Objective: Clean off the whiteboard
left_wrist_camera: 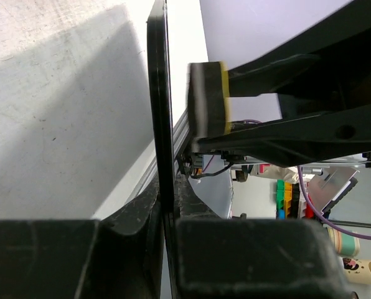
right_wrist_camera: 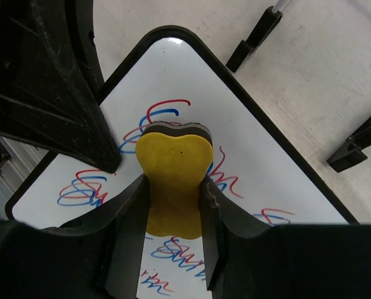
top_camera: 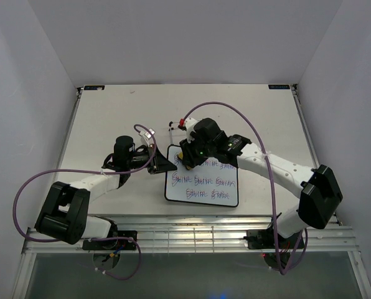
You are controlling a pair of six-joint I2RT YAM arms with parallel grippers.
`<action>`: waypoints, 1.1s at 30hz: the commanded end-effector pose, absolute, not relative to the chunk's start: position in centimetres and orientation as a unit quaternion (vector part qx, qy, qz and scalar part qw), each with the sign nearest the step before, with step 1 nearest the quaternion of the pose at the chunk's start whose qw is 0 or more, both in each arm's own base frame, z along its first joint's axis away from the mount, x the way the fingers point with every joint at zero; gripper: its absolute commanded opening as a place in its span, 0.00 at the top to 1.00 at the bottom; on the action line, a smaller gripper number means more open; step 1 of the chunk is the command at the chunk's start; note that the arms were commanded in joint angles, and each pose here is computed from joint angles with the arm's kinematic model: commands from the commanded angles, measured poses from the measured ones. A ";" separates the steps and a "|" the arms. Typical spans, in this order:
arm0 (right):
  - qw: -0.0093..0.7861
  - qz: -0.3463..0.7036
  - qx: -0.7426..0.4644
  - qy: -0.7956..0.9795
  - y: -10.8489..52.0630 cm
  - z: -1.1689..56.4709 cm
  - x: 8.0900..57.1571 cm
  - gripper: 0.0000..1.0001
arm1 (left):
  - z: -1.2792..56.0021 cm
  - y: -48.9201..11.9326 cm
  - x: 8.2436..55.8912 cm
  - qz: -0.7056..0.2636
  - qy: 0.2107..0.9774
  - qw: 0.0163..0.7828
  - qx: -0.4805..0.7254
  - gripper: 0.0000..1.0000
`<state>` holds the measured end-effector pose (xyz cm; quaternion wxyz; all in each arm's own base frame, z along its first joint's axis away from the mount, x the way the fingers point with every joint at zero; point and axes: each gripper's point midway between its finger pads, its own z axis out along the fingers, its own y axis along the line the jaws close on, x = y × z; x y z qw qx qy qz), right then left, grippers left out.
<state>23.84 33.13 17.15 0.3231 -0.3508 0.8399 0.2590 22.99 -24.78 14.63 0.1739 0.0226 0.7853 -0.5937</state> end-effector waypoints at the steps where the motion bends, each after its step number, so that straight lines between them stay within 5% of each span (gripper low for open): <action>1: 0.356 0.282 -0.371 0.810 35.7 18.9 25.0 0.64 | 17.5 -25.2 22.3 -0.619 0.756 0.199 0.071 1.00; 24: 0.282 0.188 -0.325 0.883 28.6 9.4 25.7 0.63 | 16.9 -25.5 21.7 -0.622 0.758 0.181 0.075 1.00; 33: 0.259 0.272 -0.346 0.859 31.7 11.4 24.4 0.63 | 16.0 -25.5 21.9 -0.617 0.765 0.170 0.061 1.00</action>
